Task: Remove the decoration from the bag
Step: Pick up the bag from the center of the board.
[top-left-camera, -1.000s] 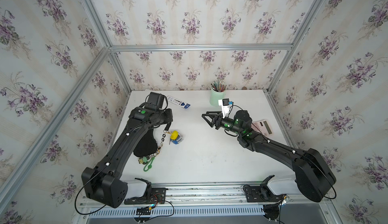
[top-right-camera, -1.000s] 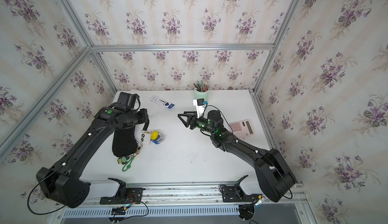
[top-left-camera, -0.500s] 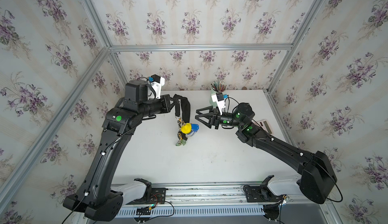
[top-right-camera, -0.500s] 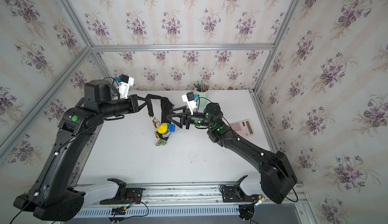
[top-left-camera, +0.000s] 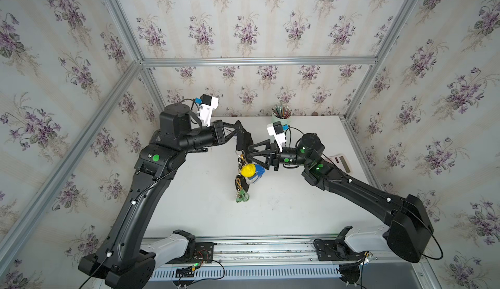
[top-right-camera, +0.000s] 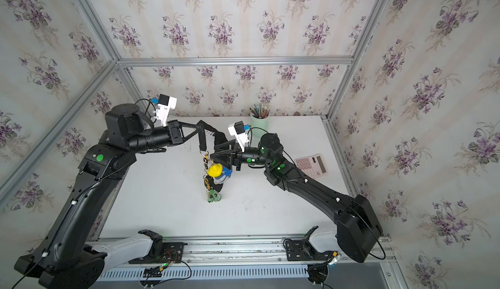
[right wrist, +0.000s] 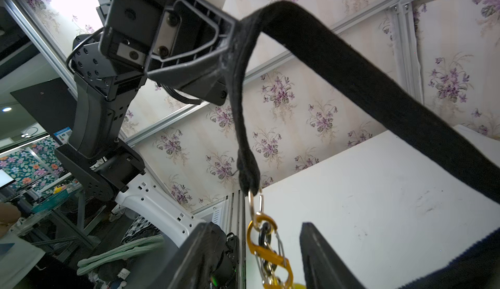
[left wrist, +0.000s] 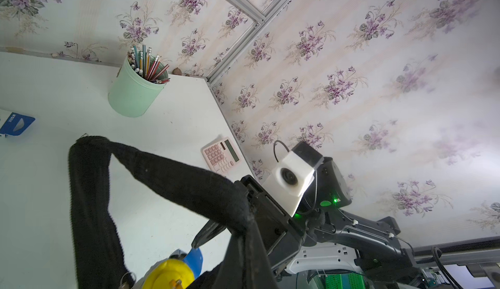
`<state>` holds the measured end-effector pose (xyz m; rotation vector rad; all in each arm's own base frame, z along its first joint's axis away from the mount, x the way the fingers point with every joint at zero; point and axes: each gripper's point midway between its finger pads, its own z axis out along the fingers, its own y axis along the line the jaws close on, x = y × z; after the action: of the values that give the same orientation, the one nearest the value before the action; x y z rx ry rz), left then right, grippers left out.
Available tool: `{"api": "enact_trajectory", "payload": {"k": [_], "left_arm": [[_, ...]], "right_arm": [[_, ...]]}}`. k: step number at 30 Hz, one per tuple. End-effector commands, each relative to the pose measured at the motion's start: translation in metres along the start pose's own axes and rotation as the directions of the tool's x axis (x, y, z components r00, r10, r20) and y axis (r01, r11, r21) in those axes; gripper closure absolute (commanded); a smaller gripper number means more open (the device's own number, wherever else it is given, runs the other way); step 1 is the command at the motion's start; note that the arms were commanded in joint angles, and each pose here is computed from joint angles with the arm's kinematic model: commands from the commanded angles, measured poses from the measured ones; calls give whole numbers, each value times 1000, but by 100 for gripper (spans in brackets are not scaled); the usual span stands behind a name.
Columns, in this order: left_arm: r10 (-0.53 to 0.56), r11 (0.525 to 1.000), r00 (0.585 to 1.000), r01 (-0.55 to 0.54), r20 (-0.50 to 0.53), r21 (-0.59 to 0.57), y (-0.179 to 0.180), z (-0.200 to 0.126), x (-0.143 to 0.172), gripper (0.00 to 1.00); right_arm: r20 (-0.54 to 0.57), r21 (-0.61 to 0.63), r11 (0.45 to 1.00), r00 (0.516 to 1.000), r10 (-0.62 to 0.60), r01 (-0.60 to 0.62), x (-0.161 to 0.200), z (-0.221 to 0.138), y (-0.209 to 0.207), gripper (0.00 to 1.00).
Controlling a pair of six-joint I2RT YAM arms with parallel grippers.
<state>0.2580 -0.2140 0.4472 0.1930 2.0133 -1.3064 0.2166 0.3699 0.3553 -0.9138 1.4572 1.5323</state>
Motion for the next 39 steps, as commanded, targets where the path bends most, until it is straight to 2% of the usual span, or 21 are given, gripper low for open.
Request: {"api": "enact_trajectory", "payload": {"k": [1, 9, 16, 21, 28, 32, 39], "left_arm": [[30, 998, 994, -36, 105, 54, -20, -7, -20, 100], [25, 996, 994, -35, 109, 86, -31, -14, -18, 100], [28, 994, 993, -40, 113, 103, -34, -13, -16, 100], [30, 991, 994, -43, 107, 124, -38, -12, -15, 100], [30, 990, 993, -46, 115, 137, -42, -16, -15, 100], [30, 988, 993, -47, 118, 147, -45, -19, -14, 100], [31, 987, 993, -49, 117, 153, -48, -22, -12, 100]], "right_arm": [[13, 8, 999, 999, -50, 50, 0, 8, 2, 44], [81, 51, 994, 992, -100, 96, -15, 21, 0, 51], [94, -9, 992, 987, -127, 129, -23, 24, 12, 56], [111, -27, 991, 985, -130, 134, -23, 19, 18, 72], [119, -69, 987, 983, -137, 146, -22, 15, 29, 81], [127, -65, 988, 984, -129, 138, -24, 15, 28, 90], [131, -103, 985, 984, -123, 137, -25, 15, 35, 84]]}}
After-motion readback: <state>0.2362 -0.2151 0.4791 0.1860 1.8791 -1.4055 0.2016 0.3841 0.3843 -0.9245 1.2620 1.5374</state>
